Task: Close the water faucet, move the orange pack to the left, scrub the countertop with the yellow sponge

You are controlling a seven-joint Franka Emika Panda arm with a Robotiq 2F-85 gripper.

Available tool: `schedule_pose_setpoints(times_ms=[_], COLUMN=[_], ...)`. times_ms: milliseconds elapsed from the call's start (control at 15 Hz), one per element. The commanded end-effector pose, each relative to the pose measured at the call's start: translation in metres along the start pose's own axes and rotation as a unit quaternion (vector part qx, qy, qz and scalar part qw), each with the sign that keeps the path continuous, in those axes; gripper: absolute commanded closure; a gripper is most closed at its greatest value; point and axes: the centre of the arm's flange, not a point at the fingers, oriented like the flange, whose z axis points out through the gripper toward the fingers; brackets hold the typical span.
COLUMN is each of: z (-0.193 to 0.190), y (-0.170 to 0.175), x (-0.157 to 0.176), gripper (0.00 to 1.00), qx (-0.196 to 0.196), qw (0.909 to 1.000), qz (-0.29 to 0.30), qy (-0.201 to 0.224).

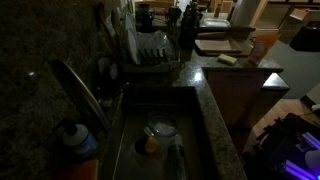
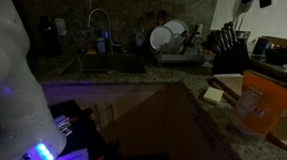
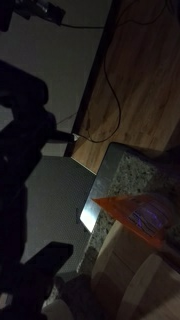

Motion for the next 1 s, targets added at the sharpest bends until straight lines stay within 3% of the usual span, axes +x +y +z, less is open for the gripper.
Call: schedule_pose_setpoints(times_ms=[0,200,333,400,467,800,933], z=[0.026,0.051,0.070,0.081,0.071,0.075,0.096], y=[-0.057,-0.085,-0.095,-0.096,-0.078,-0.082,-0.101], x=[0.011,0.015,0.020,0.025,0.002,0.000,-0.001], gripper=[0.00,0.00,0.00,0.00,0.00,0.00,0.00], qx=[0.001,-0.014,-0.027,-0.047,-0.024,-0.026,-0.028], qw=[0.9997,0.9997,0.9987,0.9961,0.9991,0.9989,0.9993], qz=[0.004,-0.017,-0.033,-0.040,-0.027,-0.029,0.004], qy=[0.024,0.006,-0.027,-0.063,-0.024,-0.026,-0.024])
